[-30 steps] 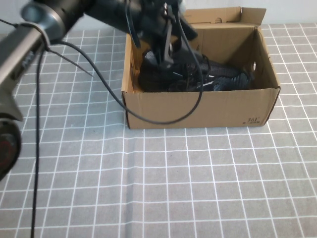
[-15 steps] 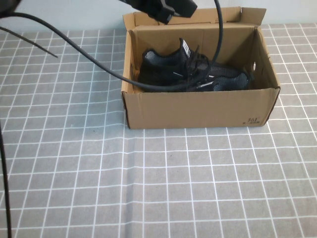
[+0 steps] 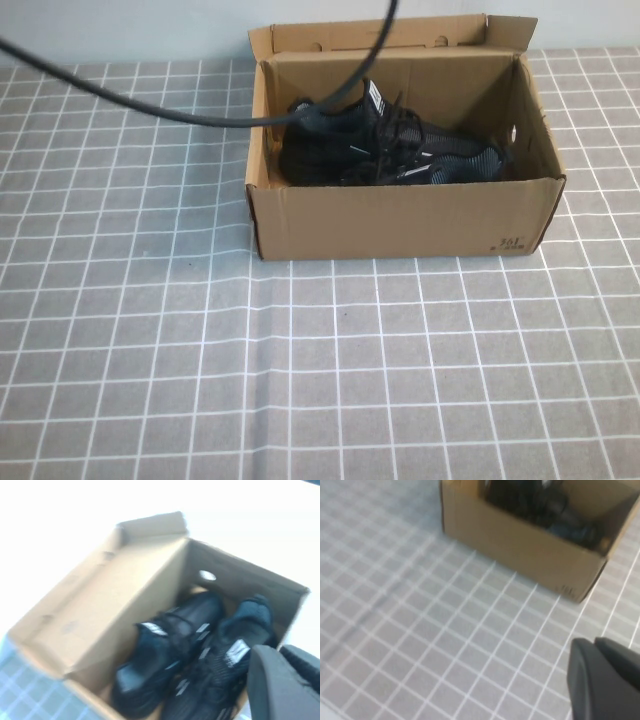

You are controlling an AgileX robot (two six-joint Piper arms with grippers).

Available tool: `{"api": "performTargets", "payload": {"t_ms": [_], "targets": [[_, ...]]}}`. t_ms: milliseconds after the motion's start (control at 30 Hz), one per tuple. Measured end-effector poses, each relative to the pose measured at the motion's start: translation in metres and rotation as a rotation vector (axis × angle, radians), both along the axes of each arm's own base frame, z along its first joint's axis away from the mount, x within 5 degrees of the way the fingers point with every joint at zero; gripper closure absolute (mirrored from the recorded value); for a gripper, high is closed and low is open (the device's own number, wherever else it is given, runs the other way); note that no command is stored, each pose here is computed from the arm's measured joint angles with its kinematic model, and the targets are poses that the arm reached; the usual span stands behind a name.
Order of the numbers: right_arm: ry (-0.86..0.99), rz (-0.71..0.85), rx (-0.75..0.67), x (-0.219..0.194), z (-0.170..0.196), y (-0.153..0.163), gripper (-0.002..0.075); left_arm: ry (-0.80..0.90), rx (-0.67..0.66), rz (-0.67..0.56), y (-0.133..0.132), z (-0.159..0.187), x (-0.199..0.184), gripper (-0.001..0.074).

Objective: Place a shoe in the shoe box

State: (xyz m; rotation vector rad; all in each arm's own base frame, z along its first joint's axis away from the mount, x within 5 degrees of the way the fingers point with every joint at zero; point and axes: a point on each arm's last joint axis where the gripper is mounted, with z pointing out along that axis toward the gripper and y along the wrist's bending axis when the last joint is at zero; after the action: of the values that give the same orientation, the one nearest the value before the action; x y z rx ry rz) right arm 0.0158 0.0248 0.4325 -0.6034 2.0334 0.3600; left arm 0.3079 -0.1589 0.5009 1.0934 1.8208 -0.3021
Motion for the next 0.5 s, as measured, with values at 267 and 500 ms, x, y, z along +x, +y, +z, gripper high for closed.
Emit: {"api": "performTargets", "payload": {"t_ms": [267, 500], "targets": [[-0.2, -0.057, 0.149, -0.077, -0.006, -0.032, 0.0742, -0.125, -0.09, 0.105, 0.033, 0.016, -0.062, 0.0735], [-0.253, -0.039, 0.203, -0.093, -0.027, -0.035, 0.0742, -0.198, -0.209, 0.204, 0.062, -0.039, -0.12, 0.0735]]}}
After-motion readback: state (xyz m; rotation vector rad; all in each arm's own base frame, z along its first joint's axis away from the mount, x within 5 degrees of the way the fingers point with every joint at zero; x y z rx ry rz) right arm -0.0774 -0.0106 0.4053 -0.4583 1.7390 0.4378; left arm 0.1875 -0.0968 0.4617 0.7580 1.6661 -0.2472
